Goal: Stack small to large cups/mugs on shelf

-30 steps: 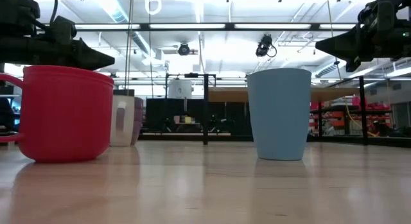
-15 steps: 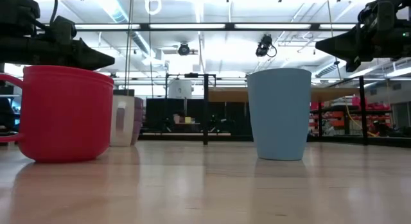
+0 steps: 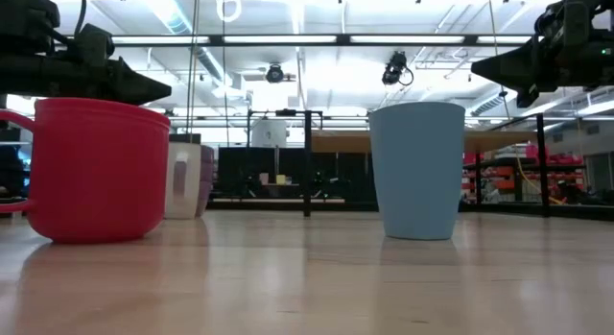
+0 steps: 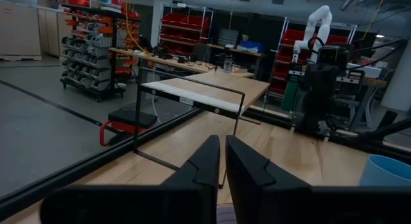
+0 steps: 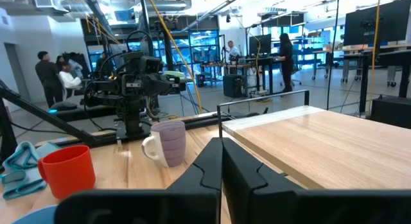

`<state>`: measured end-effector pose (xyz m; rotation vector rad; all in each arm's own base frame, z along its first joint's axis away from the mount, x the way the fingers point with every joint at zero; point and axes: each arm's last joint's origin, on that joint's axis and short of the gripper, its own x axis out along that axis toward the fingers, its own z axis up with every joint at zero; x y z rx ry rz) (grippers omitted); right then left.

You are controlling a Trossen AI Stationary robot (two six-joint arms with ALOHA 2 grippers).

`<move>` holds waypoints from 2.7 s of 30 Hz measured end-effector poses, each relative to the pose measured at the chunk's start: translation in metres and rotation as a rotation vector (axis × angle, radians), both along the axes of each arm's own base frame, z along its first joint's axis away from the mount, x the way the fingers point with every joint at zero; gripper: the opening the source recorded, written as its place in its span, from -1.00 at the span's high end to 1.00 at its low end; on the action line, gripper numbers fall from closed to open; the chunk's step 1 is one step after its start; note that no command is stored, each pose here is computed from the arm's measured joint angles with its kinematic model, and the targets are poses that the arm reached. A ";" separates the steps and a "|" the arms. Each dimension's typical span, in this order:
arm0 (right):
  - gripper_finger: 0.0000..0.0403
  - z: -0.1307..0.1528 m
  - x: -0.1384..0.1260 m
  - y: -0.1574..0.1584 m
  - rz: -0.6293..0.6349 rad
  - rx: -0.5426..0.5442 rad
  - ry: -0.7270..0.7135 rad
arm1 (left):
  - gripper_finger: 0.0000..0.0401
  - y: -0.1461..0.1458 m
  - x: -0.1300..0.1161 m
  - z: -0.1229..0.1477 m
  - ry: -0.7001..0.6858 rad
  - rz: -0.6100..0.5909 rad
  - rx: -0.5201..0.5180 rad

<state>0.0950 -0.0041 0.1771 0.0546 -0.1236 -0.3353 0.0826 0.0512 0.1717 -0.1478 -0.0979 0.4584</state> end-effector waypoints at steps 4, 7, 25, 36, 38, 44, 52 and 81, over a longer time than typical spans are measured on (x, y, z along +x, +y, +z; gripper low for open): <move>0.94 0.001 0.000 0.000 0.005 0.036 -0.026 | 0.80 0.000 0.000 0.000 -0.046 -0.006 -0.089; 0.94 0.003 0.000 0.000 0.012 0.087 -0.066 | 0.80 0.000 0.000 0.001 -0.101 -0.014 -0.177; 0.94 0.034 -0.008 0.002 0.115 0.064 -0.191 | 0.83 -0.014 -0.007 0.045 -0.335 -0.329 0.005; 0.94 0.107 -0.001 0.004 0.169 0.013 -0.114 | 0.77 -0.021 -0.015 0.096 -0.206 -0.321 -0.036; 0.94 0.117 0.010 0.006 0.176 0.012 -0.064 | 0.76 -0.019 -0.009 0.096 -0.151 -0.337 -0.086; 0.89 0.140 0.055 0.012 0.274 0.005 0.144 | 0.74 -0.014 0.016 0.081 0.032 -0.369 -0.242; 0.85 0.149 0.114 0.017 0.289 0.013 0.372 | 0.74 -0.014 0.034 0.058 0.226 -0.274 -0.406; 0.86 0.088 0.220 0.079 0.447 -0.048 0.658 | 0.81 -0.080 0.033 0.021 0.592 -0.308 -0.852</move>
